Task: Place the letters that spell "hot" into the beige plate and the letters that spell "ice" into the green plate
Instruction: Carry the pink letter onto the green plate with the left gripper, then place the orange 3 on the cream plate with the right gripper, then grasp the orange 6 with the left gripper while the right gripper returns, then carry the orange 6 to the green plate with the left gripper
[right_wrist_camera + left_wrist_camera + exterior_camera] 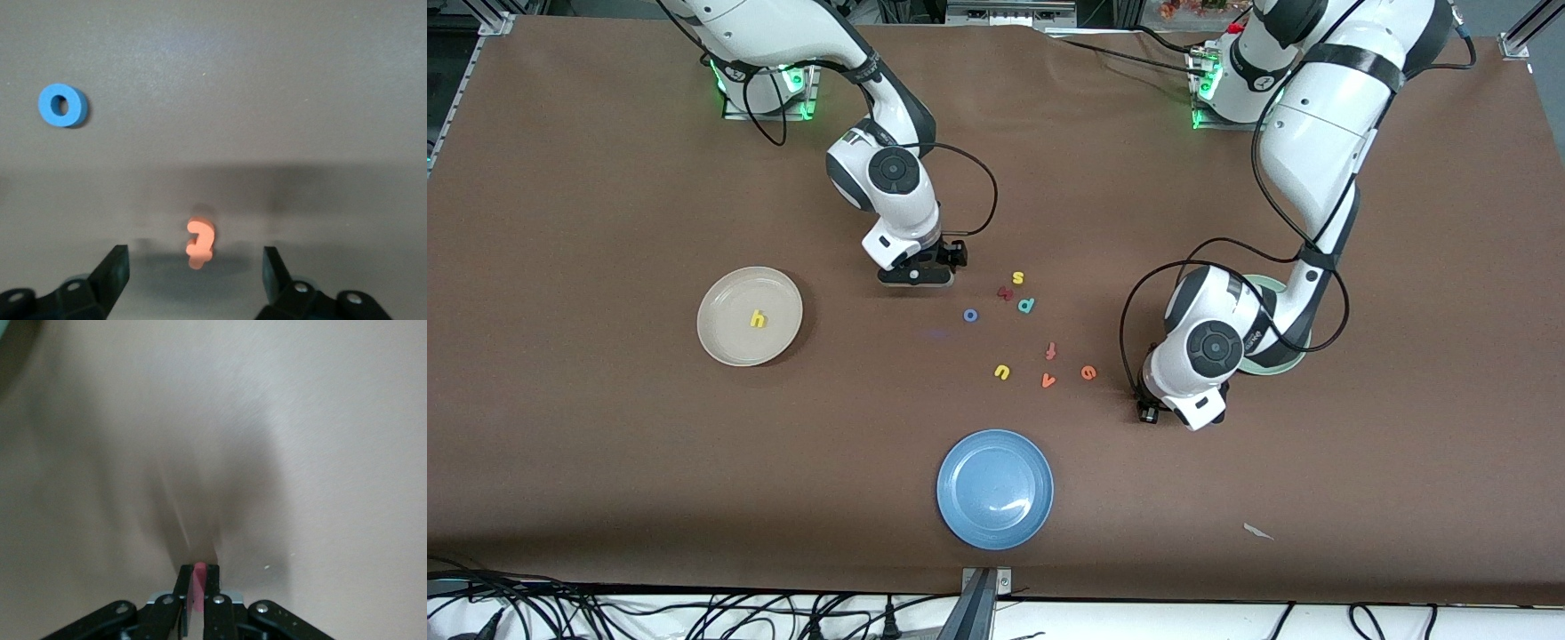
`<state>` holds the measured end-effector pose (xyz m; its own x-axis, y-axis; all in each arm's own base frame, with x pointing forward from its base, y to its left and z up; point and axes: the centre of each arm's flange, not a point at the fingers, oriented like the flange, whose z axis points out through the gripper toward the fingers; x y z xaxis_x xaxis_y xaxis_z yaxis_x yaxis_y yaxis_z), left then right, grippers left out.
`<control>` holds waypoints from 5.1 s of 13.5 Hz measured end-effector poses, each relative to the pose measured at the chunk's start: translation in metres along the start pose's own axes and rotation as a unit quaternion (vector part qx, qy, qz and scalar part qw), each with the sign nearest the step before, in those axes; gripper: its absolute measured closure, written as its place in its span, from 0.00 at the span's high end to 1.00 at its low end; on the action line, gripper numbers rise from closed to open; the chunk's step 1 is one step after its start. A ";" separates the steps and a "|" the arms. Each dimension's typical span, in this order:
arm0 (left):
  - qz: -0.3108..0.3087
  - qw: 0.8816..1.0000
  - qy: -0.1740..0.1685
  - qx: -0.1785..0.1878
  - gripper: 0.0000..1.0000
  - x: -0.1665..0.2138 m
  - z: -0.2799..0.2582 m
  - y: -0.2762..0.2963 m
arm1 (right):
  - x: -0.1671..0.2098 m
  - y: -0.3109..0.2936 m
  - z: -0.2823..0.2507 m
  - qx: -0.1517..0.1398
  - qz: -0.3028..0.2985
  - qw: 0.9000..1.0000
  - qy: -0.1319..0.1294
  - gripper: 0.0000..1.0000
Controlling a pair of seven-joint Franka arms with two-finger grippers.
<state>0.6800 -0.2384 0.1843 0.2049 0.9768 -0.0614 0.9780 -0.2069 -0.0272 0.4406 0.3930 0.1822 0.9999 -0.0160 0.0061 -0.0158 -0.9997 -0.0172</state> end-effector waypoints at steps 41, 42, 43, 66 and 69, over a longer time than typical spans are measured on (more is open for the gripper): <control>0.337 0.941 -0.013 0.041 1.00 -0.085 0.004 -0.054 | 0.115 0.263 -0.109 -0.050 -0.120 0.990 -0.059 0.74; 0.335 0.942 -0.012 0.034 0.99 -0.084 0.001 -0.048 | 0.114 0.260 -0.109 -0.046 -0.114 0.991 -0.059 0.78; 0.332 0.943 -0.012 0.024 0.98 -0.083 -0.003 -0.040 | 0.112 0.252 -0.109 -0.042 -0.108 0.992 -0.059 0.78; 0.304 0.952 -0.020 -0.005 0.29 -0.098 0.017 -0.016 | 0.062 -0.045 -0.061 0.020 0.020 1.000 0.002 0.78; 0.304 0.952 -0.020 -0.005 0.29 -0.098 0.017 -0.016 | 0.053 -0.057 -0.038 0.012 0.021 1.000 0.012 0.78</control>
<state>0.6434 -0.3321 0.1743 0.7321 0.6737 -0.1009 0.6794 -0.7329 0.0354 0.4944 0.4486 0.2212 0.9979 -0.0586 0.0282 -0.0574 -0.9975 -0.0413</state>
